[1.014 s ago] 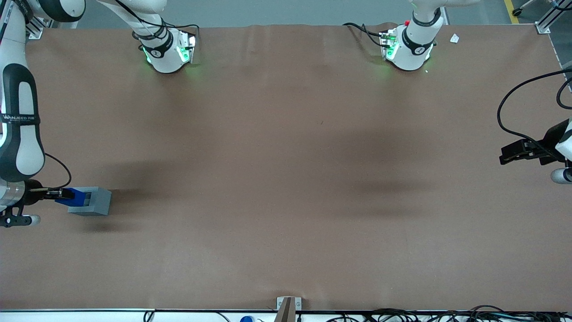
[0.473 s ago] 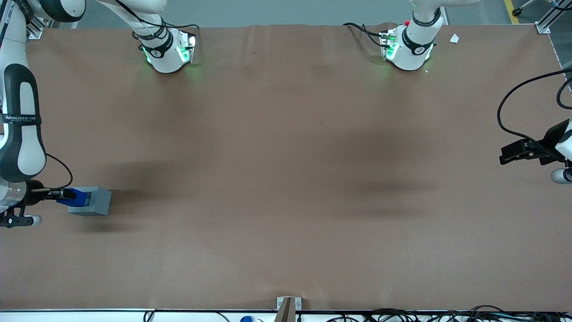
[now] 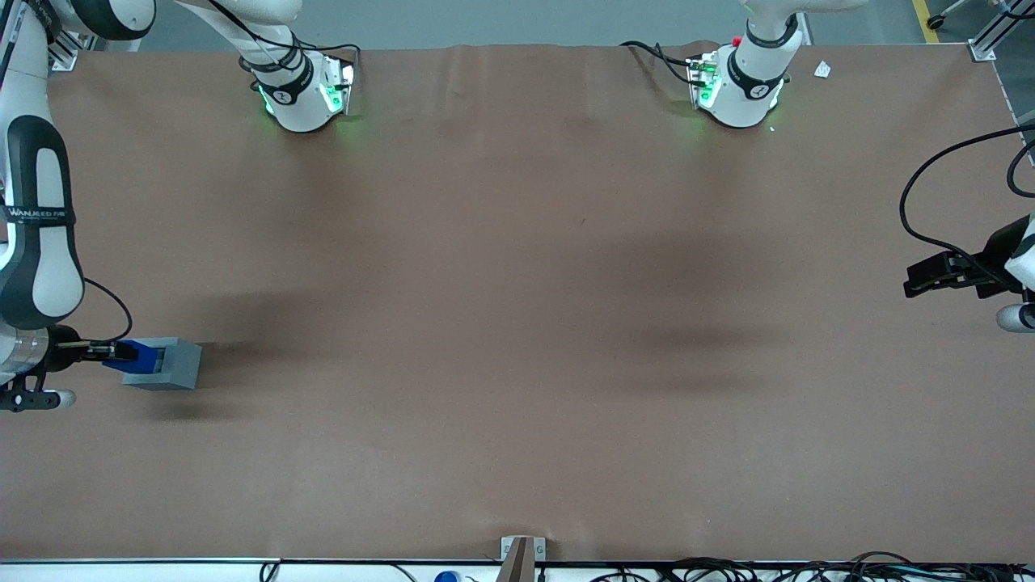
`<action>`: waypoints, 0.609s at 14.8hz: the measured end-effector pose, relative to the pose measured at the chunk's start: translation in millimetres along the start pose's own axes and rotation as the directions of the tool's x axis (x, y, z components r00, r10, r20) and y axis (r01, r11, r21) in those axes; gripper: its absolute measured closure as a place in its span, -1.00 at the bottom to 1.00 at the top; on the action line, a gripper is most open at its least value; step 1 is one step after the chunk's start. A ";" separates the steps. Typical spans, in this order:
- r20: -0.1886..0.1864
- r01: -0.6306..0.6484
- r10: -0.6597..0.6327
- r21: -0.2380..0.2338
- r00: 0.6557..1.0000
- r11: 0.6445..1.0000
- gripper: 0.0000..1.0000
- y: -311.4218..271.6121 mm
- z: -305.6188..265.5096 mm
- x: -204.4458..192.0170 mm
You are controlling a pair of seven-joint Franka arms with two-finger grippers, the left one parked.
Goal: Insert blue part into gray base with right arm
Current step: 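Align the held blue block over the gray base's square opening, then lower the blue block into the gray base's opening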
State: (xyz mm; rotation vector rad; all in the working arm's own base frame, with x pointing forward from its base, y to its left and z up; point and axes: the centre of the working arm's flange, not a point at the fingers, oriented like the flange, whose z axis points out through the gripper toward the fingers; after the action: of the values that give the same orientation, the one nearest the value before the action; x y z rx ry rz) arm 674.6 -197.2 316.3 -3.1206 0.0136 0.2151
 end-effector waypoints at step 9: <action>0.008 -0.023 0.023 0.003 1.000 1.000 -0.01 -2.1 2.9 0.3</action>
State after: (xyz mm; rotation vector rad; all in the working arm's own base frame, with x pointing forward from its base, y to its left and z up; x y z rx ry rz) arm 674.5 -195.1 313.4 -3.1181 0.0504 0.2279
